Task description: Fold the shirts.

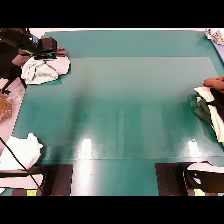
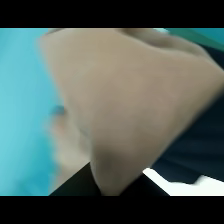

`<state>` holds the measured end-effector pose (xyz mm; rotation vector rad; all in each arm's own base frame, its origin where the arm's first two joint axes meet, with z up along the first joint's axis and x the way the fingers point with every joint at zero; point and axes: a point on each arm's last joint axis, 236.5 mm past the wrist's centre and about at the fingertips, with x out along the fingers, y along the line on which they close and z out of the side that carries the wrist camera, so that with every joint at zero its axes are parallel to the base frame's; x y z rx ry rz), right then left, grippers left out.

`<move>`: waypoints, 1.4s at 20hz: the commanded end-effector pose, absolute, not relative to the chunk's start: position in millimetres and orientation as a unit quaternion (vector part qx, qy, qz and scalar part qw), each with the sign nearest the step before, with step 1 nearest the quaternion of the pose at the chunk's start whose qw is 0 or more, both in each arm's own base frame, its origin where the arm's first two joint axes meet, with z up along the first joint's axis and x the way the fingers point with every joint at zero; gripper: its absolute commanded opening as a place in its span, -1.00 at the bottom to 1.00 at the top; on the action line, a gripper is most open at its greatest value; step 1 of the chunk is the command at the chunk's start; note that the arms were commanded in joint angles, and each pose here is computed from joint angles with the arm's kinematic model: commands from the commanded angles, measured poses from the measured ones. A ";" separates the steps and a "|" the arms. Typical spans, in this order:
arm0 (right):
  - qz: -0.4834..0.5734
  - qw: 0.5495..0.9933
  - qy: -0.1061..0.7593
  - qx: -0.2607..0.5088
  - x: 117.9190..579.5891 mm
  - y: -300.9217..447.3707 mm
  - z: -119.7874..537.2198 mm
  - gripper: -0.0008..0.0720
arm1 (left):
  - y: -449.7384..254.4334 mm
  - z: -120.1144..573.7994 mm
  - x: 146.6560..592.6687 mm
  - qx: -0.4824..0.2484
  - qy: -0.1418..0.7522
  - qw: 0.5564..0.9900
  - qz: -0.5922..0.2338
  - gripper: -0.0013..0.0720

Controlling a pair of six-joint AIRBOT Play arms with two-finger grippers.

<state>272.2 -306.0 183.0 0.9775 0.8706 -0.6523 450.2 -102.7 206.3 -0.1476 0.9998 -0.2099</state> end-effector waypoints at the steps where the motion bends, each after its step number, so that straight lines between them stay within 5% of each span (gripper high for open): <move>1: -0.379 0.664 0.487 0.423 205.6 -323.5 121.2 -0.91 | -101.6 205.8 449.3 -0.070 0.480 0.869 -0.099 -0.74; 7: -0.445 0.550 0.540 0.456 132.8 -327.3 51.9 -0.85 | -101.8 206.4 449.8 -0.070 0.479 0.870 -0.099 -0.74; 10: -0.464 0.486 0.594 0.441 98.1 -321.5 35.8 0.59 | -101.9 207.1 450.8 -0.070 0.476 0.871 -0.099 -0.74; 12: -0.470 0.492 0.587 0.438 100.0 -327.3 48.4 0.65 | -100.2 207.1 450.6 -0.068 0.476 0.871 -0.096 -0.74; 15: -0.473 0.570 0.549 0.387 136.2 -350.0 96.0 0.65 | -96.8 210.7 452.2 -0.065 0.469 0.876 -0.091 -0.74; 19: -0.279 0.846 0.368 0.265 303.3 -319.9 223.5 0.63 | -87.4 253.6 448.8 -0.047 0.401 0.911 -0.088 -0.74; 21: -0.124 0.921 0.295 0.223 366.8 -243.5 283.6 0.37 | -67.1 270.2 432.7 -0.029 0.370 0.927 -0.059 -0.74; 25: 0.100 0.943 0.279 0.152 406.3 -102.8 316.8 -0.62 | -43.2 238.5 377.7 -0.049 0.300 0.952 -0.024 -0.82; 28: 0.184 0.922 0.322 0.108 403.3 -29.8 285.8 -0.91 | -39.1 187.4 335.1 -0.085 0.245 0.965 -0.026 -0.82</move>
